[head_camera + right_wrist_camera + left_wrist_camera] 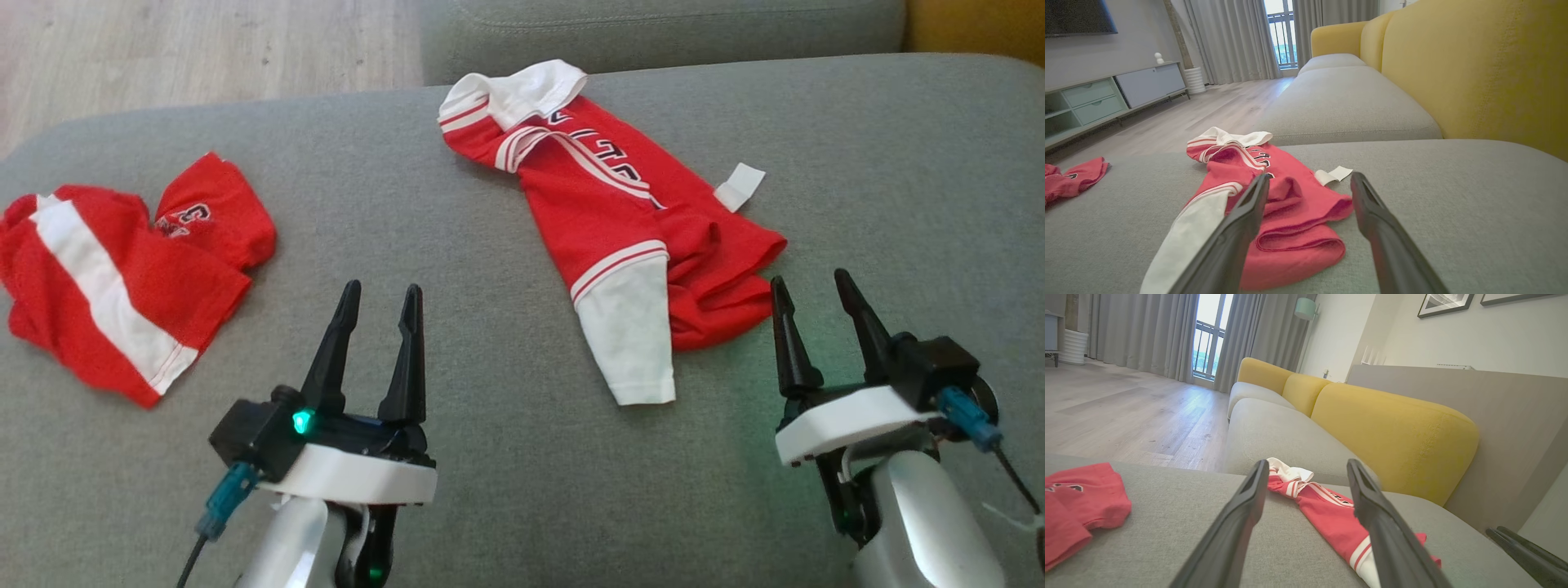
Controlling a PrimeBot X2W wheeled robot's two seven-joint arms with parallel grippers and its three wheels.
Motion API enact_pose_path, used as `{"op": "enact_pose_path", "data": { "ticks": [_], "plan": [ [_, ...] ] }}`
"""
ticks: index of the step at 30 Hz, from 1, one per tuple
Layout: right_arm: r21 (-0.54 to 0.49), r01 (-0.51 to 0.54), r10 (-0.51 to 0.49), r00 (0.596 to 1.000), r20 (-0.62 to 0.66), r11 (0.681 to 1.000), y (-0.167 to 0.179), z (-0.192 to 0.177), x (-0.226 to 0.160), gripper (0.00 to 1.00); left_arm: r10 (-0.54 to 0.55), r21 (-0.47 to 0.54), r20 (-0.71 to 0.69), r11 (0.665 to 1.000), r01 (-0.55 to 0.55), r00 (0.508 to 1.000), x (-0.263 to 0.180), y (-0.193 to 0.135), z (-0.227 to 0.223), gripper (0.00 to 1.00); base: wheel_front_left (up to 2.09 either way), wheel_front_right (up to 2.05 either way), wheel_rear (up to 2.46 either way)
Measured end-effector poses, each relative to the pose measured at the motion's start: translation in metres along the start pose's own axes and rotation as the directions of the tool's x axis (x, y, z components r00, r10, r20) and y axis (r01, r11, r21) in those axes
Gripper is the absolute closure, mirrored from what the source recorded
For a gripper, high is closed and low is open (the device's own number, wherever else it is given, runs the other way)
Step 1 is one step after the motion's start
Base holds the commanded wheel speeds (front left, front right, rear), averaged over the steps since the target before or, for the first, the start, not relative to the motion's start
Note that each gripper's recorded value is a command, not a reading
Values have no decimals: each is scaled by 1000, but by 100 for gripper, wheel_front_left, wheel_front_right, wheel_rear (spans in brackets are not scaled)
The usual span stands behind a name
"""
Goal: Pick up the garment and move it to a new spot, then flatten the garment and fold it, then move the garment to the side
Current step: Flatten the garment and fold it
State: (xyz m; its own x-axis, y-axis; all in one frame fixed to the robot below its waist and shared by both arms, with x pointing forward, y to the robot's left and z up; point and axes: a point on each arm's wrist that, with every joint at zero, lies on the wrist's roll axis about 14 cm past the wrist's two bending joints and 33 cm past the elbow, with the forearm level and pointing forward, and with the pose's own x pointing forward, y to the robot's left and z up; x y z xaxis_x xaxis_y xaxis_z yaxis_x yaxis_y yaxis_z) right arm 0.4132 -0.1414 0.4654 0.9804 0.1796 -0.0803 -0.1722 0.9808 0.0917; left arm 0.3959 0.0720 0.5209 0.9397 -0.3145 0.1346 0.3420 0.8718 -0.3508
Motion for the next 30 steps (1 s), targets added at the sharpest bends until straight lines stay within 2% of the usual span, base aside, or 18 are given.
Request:
{"op": "enact_pose_path", "data": {
  "ticks": [8,15,20,26,27,30],
  "plan": [
    [5,74,-74,995,-70,997,-23,-11,9,0,31,9,-12,999,-31,999,-6,11,-3,0,0,0,0],
    [41,141,-130,970,-204,989,-42,-34,41,0,72,8,-40,997,-72,997,-12,25,-12,0,0,0,0],
    [62,154,-127,941,-314,986,-41,-60,62,0,92,9,-57,996,-92,994,-12,34,-18,0,0,0,0],
    [69,114,-74,902,-425,991,-21,-91,79,2,128,14,-68,992,-127,989,-12,48,-21,0,0,0,0],
    [75,110,-67,900,-430,991,-19,-92,83,100,132,15,-70,991,-131,989,-12,50,-22,0,0,0,0],
    [52,95,-65,910,-410,994,-17,-85,95,100,141,16,-75,990,-141,987,-13,53,-24,0,0,0,0]
  ]
}}
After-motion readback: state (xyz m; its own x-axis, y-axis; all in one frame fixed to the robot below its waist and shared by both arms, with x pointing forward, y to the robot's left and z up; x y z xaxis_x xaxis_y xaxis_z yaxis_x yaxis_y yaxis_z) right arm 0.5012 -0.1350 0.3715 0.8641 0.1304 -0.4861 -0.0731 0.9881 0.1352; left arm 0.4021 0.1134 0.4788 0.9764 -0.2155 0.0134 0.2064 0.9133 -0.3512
